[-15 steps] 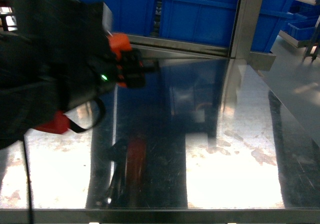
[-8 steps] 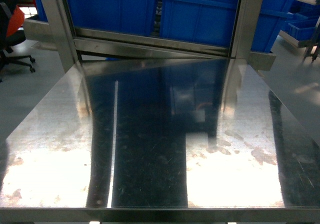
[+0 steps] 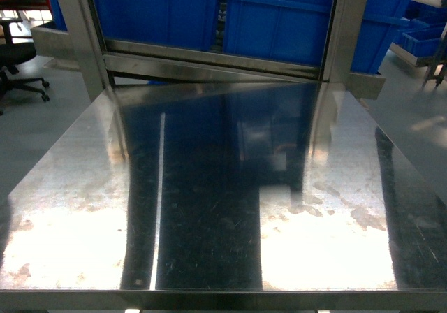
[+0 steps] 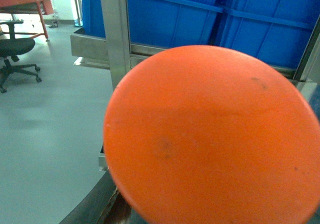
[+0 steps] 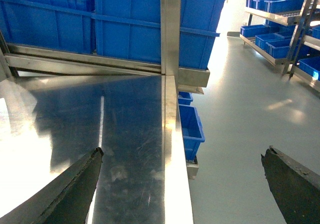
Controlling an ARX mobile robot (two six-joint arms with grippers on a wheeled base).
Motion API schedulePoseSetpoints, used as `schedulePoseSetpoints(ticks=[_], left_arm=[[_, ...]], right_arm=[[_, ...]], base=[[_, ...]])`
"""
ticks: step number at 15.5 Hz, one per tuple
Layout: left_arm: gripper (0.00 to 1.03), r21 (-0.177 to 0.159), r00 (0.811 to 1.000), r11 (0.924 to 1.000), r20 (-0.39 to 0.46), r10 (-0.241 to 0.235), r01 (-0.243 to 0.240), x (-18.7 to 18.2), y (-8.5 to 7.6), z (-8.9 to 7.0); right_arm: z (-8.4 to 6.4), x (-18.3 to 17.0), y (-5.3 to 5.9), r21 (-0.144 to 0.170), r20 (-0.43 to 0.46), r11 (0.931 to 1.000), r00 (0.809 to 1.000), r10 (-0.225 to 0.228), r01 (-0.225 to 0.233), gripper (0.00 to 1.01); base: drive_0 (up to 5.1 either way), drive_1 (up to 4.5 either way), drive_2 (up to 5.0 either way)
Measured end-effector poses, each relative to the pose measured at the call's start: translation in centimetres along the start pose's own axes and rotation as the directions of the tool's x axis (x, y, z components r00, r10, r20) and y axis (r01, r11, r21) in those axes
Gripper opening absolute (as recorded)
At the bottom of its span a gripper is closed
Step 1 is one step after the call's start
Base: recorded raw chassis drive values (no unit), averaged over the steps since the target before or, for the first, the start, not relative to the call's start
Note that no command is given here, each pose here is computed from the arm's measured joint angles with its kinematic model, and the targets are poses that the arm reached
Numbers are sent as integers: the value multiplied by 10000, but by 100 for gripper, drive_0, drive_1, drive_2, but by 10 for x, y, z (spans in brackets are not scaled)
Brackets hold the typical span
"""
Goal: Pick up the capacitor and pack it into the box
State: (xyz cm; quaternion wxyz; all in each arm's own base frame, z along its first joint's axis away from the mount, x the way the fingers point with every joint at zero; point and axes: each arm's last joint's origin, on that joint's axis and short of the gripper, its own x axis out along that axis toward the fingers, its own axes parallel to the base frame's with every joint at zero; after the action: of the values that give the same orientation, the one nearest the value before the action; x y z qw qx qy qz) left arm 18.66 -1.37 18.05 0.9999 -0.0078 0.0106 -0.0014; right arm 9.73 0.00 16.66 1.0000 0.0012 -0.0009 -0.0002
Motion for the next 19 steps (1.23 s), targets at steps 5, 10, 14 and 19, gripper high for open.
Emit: schedulePoseSetpoints(ticks=[5, 10, 14, 19], left_arm=[[45, -15, 9999, 9999, 58, 125, -125, -25, 14, -7], [45, -14, 10000, 10000, 57, 26, -26, -44, 14, -18], [44, -14, 9998, 10000, 213, 23, -23, -52, 14, -14], [44, -14, 9995, 10000, 309, 22, -21, -63, 14, -11]], right_arm=[[0, 0, 0, 0, -4, 10000, 10000, 0, 0, 98], [0, 0, 0, 0, 0, 10000, 10000, 0, 0, 98], [0, 0, 0, 0, 0, 10000, 10000, -4, 4, 98], [0, 0, 0, 0, 0, 10000, 10000, 0, 0, 98]], base=[[0, 0, 0], [0, 0, 0], [0, 0, 0], [0, 0, 0]])
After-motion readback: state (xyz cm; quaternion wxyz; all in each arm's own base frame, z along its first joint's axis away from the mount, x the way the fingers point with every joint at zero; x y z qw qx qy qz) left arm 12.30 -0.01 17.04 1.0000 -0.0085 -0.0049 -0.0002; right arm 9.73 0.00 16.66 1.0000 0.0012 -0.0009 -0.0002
